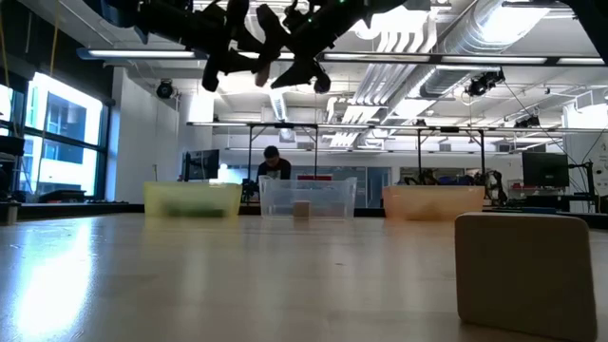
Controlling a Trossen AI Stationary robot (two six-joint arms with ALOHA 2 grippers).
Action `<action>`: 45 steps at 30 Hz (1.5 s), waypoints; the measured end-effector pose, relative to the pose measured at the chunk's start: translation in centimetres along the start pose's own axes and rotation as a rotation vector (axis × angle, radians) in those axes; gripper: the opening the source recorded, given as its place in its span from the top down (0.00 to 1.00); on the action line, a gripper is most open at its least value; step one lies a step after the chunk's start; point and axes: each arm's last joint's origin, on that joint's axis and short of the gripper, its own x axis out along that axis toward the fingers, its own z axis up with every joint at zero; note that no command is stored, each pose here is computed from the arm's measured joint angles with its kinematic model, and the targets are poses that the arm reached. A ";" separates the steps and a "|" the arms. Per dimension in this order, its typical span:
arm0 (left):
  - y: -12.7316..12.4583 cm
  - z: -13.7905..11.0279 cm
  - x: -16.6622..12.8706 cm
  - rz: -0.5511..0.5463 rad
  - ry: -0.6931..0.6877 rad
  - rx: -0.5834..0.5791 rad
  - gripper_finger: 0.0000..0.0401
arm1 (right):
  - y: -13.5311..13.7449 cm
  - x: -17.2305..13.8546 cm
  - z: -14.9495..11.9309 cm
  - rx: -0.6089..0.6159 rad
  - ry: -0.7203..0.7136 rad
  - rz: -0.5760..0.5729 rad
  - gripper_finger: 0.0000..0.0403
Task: Sort & place blocks by color
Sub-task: Put the light brown block into the transparent bin
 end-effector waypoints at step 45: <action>2.8 1.8 -0.3 0.086 -0.058 0.228 0.52 | -8.6 1.0 1.5 -0.066 0.118 -0.231 0.92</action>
